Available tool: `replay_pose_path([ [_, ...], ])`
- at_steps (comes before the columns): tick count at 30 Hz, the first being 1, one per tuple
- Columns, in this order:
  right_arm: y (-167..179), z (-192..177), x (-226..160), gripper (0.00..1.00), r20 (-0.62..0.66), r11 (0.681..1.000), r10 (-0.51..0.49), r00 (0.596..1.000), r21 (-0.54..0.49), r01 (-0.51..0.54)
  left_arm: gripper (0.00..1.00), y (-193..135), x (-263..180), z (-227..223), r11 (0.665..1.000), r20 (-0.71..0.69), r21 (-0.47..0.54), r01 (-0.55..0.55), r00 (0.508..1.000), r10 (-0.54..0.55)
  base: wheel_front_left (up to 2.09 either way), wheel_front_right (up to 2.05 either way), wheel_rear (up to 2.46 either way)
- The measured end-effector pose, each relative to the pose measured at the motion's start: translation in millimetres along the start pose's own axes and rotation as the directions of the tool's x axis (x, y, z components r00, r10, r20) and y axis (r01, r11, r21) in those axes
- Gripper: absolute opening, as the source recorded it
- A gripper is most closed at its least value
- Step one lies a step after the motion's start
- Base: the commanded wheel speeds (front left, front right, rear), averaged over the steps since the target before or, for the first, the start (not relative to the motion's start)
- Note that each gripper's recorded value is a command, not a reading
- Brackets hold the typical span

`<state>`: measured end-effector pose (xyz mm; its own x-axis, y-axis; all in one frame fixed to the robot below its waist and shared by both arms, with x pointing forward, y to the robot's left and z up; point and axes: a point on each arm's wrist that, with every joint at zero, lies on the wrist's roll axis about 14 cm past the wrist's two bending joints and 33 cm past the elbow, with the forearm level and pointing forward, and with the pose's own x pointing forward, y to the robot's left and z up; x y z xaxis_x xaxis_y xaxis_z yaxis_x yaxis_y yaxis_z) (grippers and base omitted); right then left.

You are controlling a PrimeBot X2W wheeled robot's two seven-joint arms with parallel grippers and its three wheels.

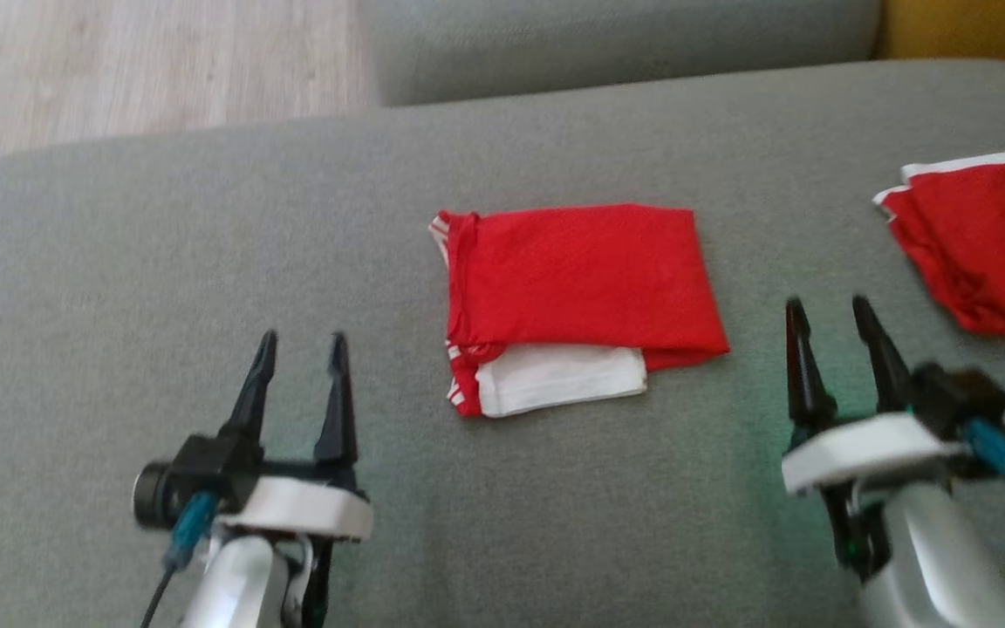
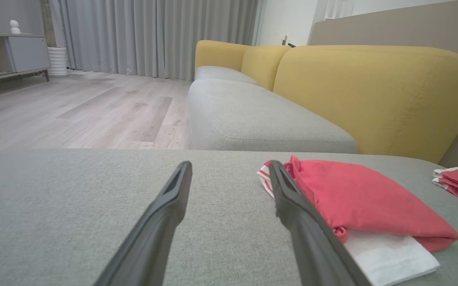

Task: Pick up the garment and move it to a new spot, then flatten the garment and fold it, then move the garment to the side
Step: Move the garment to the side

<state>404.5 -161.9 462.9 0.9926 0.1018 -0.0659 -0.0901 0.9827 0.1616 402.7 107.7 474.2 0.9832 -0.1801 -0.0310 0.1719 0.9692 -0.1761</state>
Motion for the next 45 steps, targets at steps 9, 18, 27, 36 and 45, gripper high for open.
replay_pose_path([
  [9, 12.8, -35.8, 56.9, 1.0, -0.192, 0.999, 0.039, 0.981, 0.02, -0.036, 1.0, 9.9, 18.9, -3.0, 1.0, -0.008, 0.009, -0.011, 1.0, 0.011, 0.0, 0.0, 0.0],
  [18, 31.4, -94.4, 70.2, 1.0, -0.406, 0.997, 0.082, 0.91, 0.029, -0.077, 1.0, 31.6, 15.2, -14.0, 0.997, -0.041, 0.009, -0.075, 0.996, 0.076, 0.0, 0.0, 0.0],
  [27, 42.6, -100.0, 79.2, 0.45, -0.443, 0.991, 0.122, 0.888, 0.006, -0.134, 1.0, 32.7, 16.2, -11.9, 0.997, -0.037, 0.008, -0.079, 0.996, 0.079, 0.0, 0.0, 0.0],
  [36, 42.6, -91.2, 70.5, 0.0, -0.411, 0.983, 0.128, 0.903, -0.071, -0.172, 1.0, 21.6, 18.5, -2.3, 0.999, -0.011, 0.01, -0.048, 0.999, 0.048, 0.0, 0.0, 0.0],
  [45, 1.2, -57.0, 60.2, 0.0, -0.34, 0.959, 0.061, 0.938, -0.24, -0.15, 1.0, -2.4, 21.4, 10.7, 1.0, 0.024, 0.01, 0.016, 1.0, -0.017, 0.0, 0.0, 0.0],
])
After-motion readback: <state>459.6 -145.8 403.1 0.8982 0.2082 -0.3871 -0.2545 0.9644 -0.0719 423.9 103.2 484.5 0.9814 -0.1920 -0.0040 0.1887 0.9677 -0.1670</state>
